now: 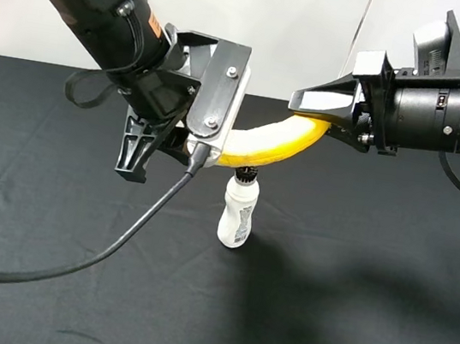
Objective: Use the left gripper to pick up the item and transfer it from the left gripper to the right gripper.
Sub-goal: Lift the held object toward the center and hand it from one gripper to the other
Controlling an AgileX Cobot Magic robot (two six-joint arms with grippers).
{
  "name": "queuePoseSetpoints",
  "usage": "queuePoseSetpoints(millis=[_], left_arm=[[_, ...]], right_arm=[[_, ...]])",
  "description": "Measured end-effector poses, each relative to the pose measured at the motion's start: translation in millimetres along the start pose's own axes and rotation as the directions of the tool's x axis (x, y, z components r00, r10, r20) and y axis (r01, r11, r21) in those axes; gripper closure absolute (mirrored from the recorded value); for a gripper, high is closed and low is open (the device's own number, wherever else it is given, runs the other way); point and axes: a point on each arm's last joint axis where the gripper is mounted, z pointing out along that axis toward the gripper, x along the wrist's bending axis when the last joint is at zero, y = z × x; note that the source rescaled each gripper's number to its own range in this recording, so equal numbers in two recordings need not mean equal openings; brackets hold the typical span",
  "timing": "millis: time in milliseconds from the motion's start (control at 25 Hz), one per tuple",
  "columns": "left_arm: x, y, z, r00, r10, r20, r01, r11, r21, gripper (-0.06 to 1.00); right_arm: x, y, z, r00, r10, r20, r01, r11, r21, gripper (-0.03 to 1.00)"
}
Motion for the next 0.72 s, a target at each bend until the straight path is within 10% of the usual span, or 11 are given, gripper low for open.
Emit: queuePoseSetpoints(millis=[160, 240, 720], left_arm=[[2.0, 4.6, -0.3, 0.999, -0.044, -0.019, 0.043, 0.998, -0.051, 0.20], [1.6, 5.7, -0.3, 0.998, -0.058, -0.013, 0.057, 0.996, -0.062, 0.05], [1.2, 6.3, -0.4, 0.996, -0.089, -0.006, 0.088, 0.994, -0.069, -0.05]], right_arm=[[-0.4, -0.7, 0.2, 1.000, -0.006, 0.003, 0.006, 1.000, 0.007, 0.96], [-0.4, -0.7, 0.2, 1.000, -0.006, 0.002, 0.006, 1.000, 0.008, 0.96], [-0.3, -0.8, 0.2, 1.000, 0.018, 0.002, -0.018, 1.000, 0.009, 0.96]])
